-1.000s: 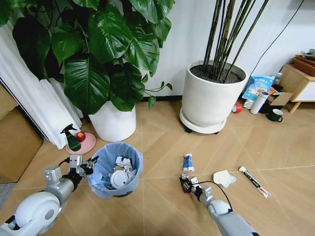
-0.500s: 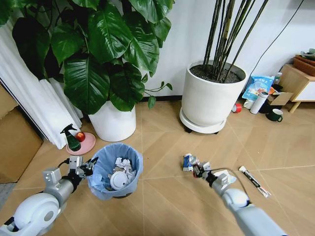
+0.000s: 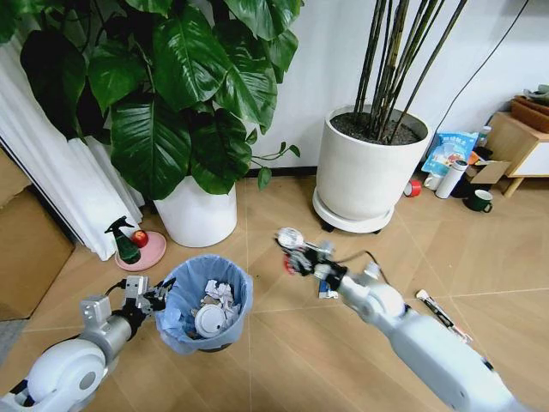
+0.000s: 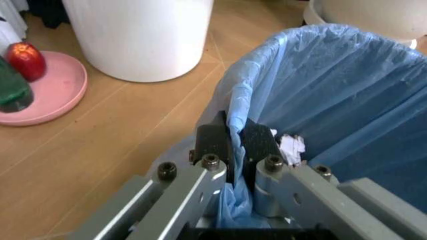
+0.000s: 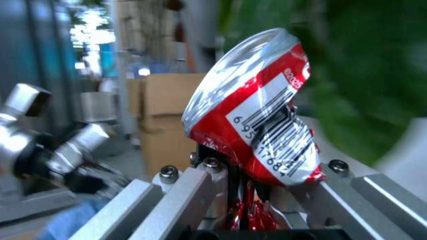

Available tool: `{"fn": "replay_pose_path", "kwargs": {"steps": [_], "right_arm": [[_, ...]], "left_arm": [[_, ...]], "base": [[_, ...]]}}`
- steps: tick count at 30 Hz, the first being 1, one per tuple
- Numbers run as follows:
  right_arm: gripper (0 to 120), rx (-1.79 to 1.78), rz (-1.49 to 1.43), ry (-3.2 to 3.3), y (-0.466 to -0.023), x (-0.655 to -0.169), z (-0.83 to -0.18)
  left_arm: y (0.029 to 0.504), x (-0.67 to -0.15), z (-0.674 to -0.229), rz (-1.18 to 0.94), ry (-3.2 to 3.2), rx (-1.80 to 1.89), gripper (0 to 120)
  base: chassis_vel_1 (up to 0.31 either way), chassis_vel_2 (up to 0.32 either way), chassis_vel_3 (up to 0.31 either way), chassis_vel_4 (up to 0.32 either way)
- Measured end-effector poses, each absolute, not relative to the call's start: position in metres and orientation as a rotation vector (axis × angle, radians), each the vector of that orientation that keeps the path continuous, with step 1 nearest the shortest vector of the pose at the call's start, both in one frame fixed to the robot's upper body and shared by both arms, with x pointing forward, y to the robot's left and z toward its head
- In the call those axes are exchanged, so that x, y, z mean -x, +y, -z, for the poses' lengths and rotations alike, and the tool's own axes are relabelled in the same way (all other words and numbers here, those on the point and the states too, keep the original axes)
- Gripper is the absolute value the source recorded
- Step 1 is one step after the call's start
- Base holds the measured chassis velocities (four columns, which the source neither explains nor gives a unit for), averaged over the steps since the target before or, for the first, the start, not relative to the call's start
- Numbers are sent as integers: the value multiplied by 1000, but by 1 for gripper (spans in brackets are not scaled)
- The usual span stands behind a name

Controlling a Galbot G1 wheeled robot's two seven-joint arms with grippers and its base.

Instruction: Pick up the trash bin and place the garbage on the floor into it.

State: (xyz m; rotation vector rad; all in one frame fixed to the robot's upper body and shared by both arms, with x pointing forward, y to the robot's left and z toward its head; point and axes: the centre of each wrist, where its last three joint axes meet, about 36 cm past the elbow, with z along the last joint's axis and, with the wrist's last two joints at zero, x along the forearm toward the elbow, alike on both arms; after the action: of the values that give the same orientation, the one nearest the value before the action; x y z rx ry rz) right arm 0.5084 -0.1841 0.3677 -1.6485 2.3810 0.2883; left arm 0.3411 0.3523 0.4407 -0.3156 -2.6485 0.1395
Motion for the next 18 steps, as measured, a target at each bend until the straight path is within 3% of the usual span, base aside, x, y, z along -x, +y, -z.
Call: {"fn": "replay_pose_path", "kwargs": {"steps": [3,10,13,18], "right_arm": [[5,1768,-337,2294,-132,-521,-375],[5,1910,-375,2212,-70,-523,-375],[5,1975,-331,2233,-64,-525,-371],[20,2087,-106,2310,-86,-550,-371]], "left_arm": [[349,-344,-441,-135,-2646,336,0],[342,-351,-442,-156,-2645,362,0],[340,-354,-443,-168,-2646,370,0],[337,-360,-445,-190,-2647,384,0]], "base": [[0,0,0,0],[0,0,0,0],[0,0,0,0],[0,0,0,0]]}}
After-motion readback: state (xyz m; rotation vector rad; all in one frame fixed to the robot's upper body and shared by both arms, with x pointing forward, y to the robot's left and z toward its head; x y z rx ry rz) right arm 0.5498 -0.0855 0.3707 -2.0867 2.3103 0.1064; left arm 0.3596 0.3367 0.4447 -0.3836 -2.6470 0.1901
